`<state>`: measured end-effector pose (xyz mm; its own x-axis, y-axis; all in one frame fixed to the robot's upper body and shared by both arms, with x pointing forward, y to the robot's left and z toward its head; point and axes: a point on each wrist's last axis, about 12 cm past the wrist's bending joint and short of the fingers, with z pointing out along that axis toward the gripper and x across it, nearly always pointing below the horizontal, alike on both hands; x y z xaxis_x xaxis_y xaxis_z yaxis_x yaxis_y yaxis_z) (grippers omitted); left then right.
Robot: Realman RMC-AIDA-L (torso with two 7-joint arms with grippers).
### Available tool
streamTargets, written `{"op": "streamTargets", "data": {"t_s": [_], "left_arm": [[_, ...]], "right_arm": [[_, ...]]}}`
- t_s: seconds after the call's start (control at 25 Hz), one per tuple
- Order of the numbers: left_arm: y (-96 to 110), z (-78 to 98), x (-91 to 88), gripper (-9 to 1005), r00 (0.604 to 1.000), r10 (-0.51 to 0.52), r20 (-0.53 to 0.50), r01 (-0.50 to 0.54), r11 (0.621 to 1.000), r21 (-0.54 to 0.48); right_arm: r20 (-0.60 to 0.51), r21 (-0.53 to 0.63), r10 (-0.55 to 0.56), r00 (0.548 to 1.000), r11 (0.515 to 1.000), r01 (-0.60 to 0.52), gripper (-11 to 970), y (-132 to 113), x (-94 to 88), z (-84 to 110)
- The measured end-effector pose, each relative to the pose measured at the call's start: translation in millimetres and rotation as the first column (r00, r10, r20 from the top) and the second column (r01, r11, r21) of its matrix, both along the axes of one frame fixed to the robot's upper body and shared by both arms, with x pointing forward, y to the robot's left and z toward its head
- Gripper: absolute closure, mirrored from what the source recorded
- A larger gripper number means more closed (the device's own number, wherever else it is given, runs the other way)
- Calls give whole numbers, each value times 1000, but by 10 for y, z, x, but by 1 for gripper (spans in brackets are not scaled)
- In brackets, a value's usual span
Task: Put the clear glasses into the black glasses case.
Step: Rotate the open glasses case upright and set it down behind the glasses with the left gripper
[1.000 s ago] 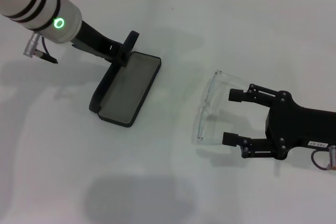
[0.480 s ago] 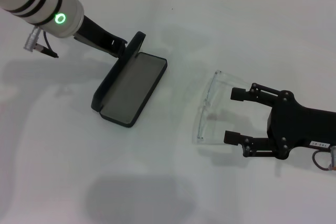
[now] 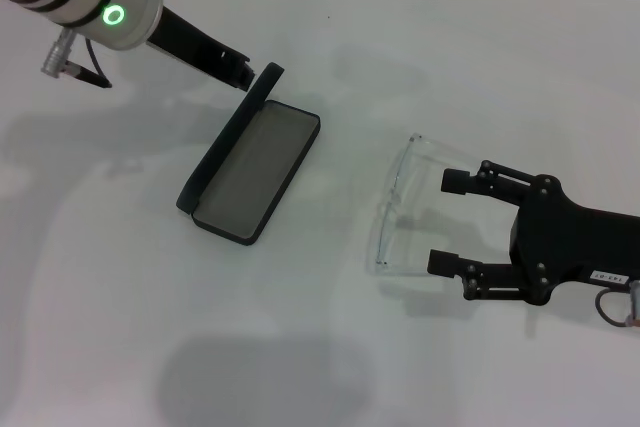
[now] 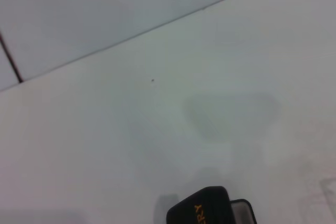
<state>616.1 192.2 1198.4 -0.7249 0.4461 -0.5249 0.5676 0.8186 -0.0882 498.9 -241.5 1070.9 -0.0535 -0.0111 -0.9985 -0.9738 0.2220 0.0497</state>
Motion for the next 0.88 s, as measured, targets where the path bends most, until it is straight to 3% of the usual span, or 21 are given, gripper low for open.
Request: {"op": "streamTargets", "data": {"t_s": [0.2, 0.4, 0.64, 0.76, 0.88], "left_arm": [[-66, 5, -66, 698, 1000, -17, -24, 17, 999, 27], [-110, -31, -87, 591, 998, -1, -58, 4, 998, 58], [-135, -179, -87, 463, 994, 13, -106, 0, 994, 113], [-140, -229, -63, 337, 993, 19, -114, -6, 993, 115], [-143, -255, -47, 340, 993, 22, -117, -9, 993, 116]], "right_arm": [[1, -2, -5, 1000, 1000, 5, 95, -3, 6, -3], [1, -9, -6, 1000, 1000, 6, 95, 6, 17, -7], [-2, -10, -5, 1000, 1000, 5, 96, 14, 23, -10], [-3, -9, -5, 1000, 1000, 5, 96, 16, 26, -11], [-3, -10, -6, 1000, 1000, 6, 96, 17, 29, -11]]}}
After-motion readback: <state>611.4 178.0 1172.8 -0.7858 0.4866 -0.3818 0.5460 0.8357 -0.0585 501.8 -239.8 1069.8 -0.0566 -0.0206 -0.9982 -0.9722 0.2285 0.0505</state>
